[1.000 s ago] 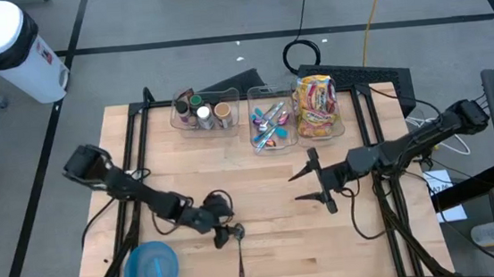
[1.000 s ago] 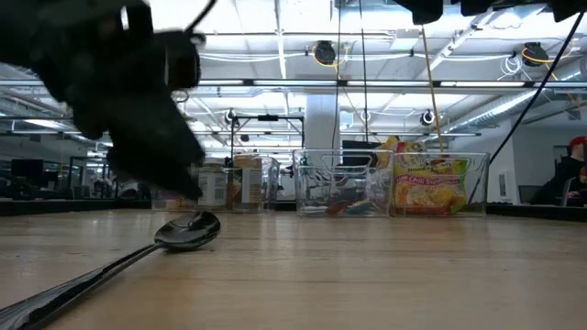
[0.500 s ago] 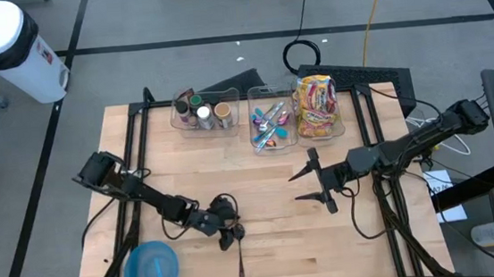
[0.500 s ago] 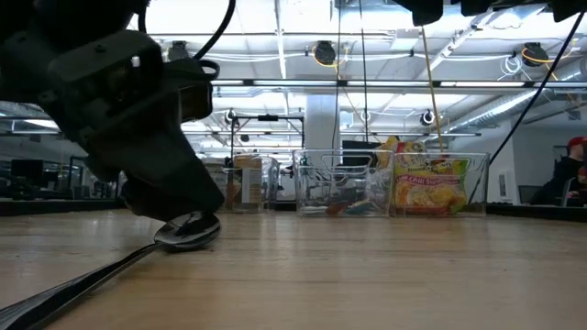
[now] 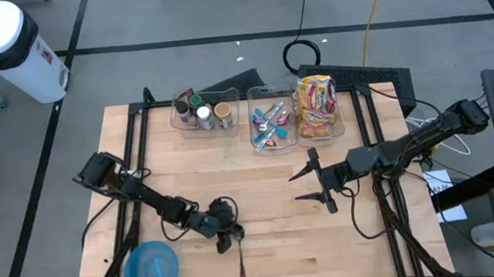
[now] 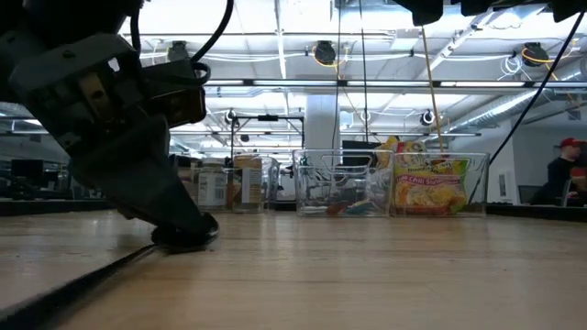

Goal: Pick & Place Food Item
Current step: Put the black spoon into the middle transparent bin

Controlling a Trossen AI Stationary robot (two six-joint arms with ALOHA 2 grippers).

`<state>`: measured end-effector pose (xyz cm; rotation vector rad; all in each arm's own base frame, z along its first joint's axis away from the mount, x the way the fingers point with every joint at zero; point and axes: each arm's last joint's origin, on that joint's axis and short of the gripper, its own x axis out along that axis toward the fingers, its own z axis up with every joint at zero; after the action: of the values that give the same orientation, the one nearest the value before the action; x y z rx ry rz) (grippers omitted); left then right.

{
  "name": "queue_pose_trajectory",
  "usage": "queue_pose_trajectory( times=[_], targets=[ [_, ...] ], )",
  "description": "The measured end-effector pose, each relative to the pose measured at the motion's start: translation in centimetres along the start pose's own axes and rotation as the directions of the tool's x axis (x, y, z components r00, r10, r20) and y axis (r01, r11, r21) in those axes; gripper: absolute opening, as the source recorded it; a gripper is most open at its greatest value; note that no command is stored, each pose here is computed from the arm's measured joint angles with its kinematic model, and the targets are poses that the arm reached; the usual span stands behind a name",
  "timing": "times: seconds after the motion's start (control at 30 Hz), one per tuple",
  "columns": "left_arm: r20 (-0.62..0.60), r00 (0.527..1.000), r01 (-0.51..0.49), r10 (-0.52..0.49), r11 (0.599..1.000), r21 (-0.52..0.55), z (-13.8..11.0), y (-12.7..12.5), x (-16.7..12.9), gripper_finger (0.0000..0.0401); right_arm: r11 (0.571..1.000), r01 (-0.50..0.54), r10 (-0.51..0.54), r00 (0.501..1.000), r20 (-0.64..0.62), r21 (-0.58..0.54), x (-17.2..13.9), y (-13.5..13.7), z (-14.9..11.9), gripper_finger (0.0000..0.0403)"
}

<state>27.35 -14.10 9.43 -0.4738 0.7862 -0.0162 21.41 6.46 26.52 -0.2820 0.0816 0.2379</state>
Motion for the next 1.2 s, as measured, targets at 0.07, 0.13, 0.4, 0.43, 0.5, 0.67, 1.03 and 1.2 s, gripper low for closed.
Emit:
queue_pose_trajectory(
  times=[0.07,0.13,0.4,0.43,0.5,0.67,1.03,1.2],
  targets=[
    [-0.019,1.0,0.025,-0.025,1.0,0.001,0.2,0.0,-0.1,0.0027,1.0,0.0,0.0,1.0,0.0,0.0,0.0,0.0,0.0,0.0237],
    [-0.015,0.999,0.044,-0.044,0.999,-0.009,0.7,0.0,-0.4,0.0016,1.0,0.0,0.0,1.0,0.0,0.0,0.0,0.0,0.0,0.0237],
    [0.177,0.983,0.003,-0.043,0.976,0.218,5.6,-1.5,-4.5,0.001,1.0,0.004,-0.004,1.0,0.005,0.014,0.0,0.0,0.1,0.0237],
    [0.22,0.975,-0.02,-0.039,0.965,0.261,6.4,-2.0,-5.3,0.0007,1.0,0.005,-0.005,1.0,0.009,0.015,0.0,0.0,0.1,0.0237],
    [0.298,0.954,-0.107,0.004,0.937,0.332,7.9,-2.5,-6.6,0.0008,1.0,0.008,-0.008,1.0,0.019,0.016,0.0,-0.1,0.2,0.0237],
    [0.499,0.863,-0.337,0.08,0.826,0.451,11.4,-4.3,-9.3,0.0006,0.999,0.014,-0.015,0.999,0.03,0.029,0.2,-0.1,0.2,0.0237],
    [0.569,0.807,-0.455,0.156,0.779,0.432,13.4,-4.4,-9.9,0.0007,0.985,0.162,-0.165,0.985,0.047,0.063,4.7,0.1,-2.3,0.0238],
    [0.562,0.807,-0.467,0.179,0.776,0.423,13.2,-4.2,-9.8,0.0005,0.973,0.191,-0.193,0.981,0.005,0.132,7.2,-0.9,-3.2,0.0237]
  ],
)
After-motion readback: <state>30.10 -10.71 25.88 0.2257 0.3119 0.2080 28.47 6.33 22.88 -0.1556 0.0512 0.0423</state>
